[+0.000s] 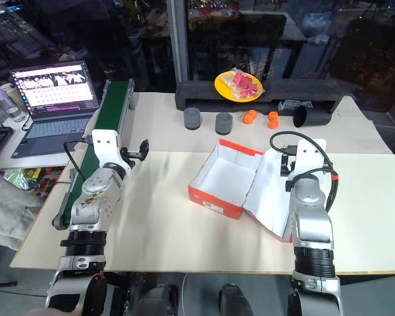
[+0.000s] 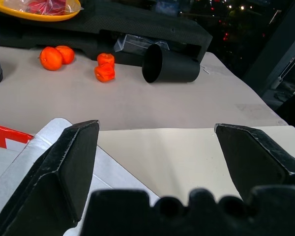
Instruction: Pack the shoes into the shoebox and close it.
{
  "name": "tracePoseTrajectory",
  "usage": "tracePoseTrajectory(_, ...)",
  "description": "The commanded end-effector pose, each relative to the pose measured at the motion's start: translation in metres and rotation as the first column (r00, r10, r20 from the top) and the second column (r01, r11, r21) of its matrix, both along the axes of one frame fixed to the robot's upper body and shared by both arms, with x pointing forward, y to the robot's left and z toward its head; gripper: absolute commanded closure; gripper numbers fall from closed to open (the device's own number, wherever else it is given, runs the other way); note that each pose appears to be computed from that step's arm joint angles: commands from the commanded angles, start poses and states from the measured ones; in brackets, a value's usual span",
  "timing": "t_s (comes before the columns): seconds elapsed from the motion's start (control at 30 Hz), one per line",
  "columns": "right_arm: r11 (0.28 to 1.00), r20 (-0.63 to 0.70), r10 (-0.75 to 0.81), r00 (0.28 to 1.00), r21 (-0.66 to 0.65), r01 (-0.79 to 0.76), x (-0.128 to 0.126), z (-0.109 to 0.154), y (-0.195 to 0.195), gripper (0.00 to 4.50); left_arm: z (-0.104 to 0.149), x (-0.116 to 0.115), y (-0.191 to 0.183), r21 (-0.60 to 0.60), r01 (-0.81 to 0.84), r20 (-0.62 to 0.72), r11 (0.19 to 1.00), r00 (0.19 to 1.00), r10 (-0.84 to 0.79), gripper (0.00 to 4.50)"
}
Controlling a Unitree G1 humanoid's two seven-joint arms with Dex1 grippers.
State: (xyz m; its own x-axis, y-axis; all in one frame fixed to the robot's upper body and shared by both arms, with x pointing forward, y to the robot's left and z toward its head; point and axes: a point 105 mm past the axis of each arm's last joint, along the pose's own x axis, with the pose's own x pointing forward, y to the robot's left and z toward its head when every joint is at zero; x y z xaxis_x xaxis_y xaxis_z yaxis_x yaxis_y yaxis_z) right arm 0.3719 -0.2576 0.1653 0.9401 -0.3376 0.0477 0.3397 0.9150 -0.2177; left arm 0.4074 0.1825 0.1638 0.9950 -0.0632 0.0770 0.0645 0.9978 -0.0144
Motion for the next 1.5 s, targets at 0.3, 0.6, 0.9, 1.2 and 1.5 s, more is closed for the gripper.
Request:
tracePoseTrajectory(0.3,0.539,0.066,0.839,0.541,0.037,-0.841,-0.034,0.054,0.164,0.06,0.022,0.006,0.030,0.057,-0.073,0.047,0.996,0.996,0.070,0.00)
tracePoseTrajectory(0.6,0.147,-0.078,0.987,0.138,0.122,-0.982,-0.090,0.033,0.207,0.06,0.011,0.011,0.076,0.109,-0.097,-0.162,0.989,0.980,0.114,0.00)
tracePoseTrajectory(0.9,0.162,-0.093,0.984,0.150,0.143,-0.976,-0.090,0.024,0.207,0.06,0.020,0.007,0.082,0.162,-0.091,-0.248,0.982,0.960,0.130,0.00)
tracePoseTrajectory(1.2,0.214,-0.112,0.974,0.198,0.156,-0.964,-0.084,0.015,0.202,0.06,0.016,0.006,0.092,0.159,-0.141,-0.251,0.977,0.951,0.179,0.00)
tracePoseTrajectory(1.5,0.223,-0.141,0.970,0.198,0.190,-0.956,-0.086,0.003,0.203,0.06,0.015,0.004,0.115,0.187,-0.203,-0.286,0.961,0.925,0.251,0.00)
